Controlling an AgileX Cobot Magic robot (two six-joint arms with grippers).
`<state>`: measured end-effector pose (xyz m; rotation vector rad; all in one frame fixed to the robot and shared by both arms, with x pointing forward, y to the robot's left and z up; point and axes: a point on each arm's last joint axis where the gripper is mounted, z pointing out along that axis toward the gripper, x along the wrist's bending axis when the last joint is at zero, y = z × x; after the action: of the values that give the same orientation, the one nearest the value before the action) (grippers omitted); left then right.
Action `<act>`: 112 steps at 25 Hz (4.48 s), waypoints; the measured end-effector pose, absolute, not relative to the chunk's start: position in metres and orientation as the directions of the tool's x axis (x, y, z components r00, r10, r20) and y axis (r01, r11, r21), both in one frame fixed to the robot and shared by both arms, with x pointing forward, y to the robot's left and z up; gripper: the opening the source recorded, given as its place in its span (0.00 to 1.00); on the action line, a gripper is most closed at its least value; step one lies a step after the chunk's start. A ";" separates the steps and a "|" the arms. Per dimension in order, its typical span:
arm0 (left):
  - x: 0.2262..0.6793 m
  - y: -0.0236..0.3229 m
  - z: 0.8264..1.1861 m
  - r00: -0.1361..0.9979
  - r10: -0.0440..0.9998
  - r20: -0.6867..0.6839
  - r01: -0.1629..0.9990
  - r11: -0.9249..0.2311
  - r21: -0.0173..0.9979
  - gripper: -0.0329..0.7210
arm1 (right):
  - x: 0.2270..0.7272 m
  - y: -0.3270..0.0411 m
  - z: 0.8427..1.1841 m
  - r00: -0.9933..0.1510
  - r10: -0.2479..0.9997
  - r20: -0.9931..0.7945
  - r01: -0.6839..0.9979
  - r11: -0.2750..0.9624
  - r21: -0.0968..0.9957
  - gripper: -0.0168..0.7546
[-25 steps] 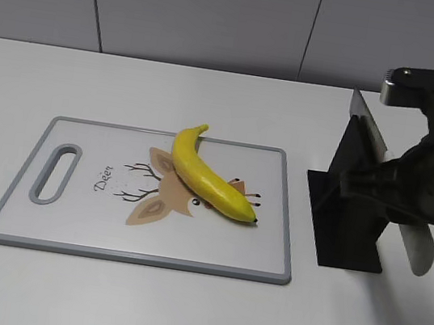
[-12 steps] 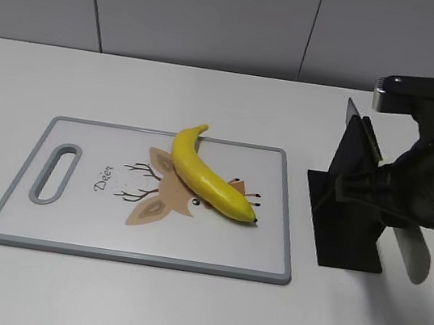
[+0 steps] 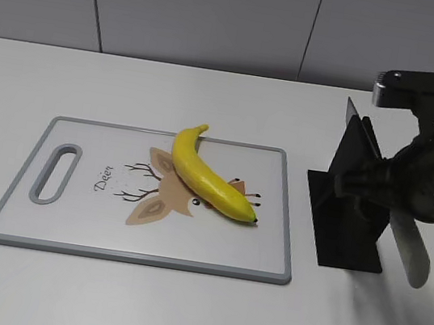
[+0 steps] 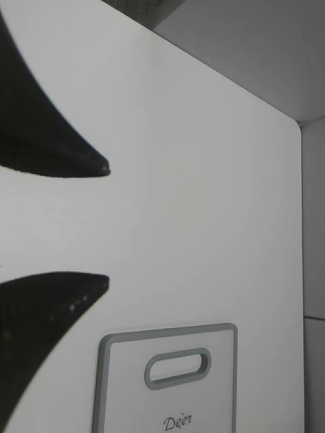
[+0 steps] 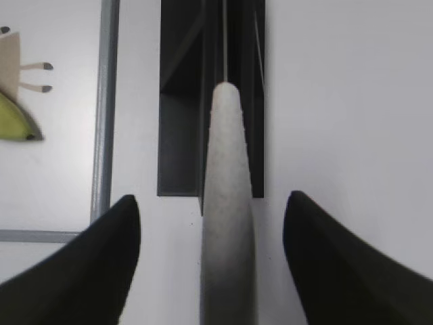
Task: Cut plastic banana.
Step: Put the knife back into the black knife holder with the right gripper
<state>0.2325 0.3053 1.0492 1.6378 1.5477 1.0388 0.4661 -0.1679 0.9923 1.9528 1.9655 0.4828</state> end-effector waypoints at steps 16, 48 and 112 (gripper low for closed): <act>0.232 0.305 1.049 -0.010 0.994 0.112 0.480 -0.093 0.872 0.64 | 0.434 -0.189 1.097 -0.265 0.964 -0.012 0.678 0.195 0.708 0.77; 0.232 0.305 1.049 -0.010 0.994 0.112 0.480 -0.093 0.872 0.64 | 0.270 -0.265 1.054 -0.707 0.706 -0.044 0.455 0.501 0.736 0.77; 0.232 0.305 1.049 -0.011 0.994 0.113 0.480 -0.094 0.872 0.64 | 0.232 -0.294 1.057 -0.118 0.993 0.002 0.421 0.048 0.906 0.77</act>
<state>0.2325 0.3054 1.0492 1.6380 1.5479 1.0398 0.2323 -0.2941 1.0565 1.4481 1.6287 1.0388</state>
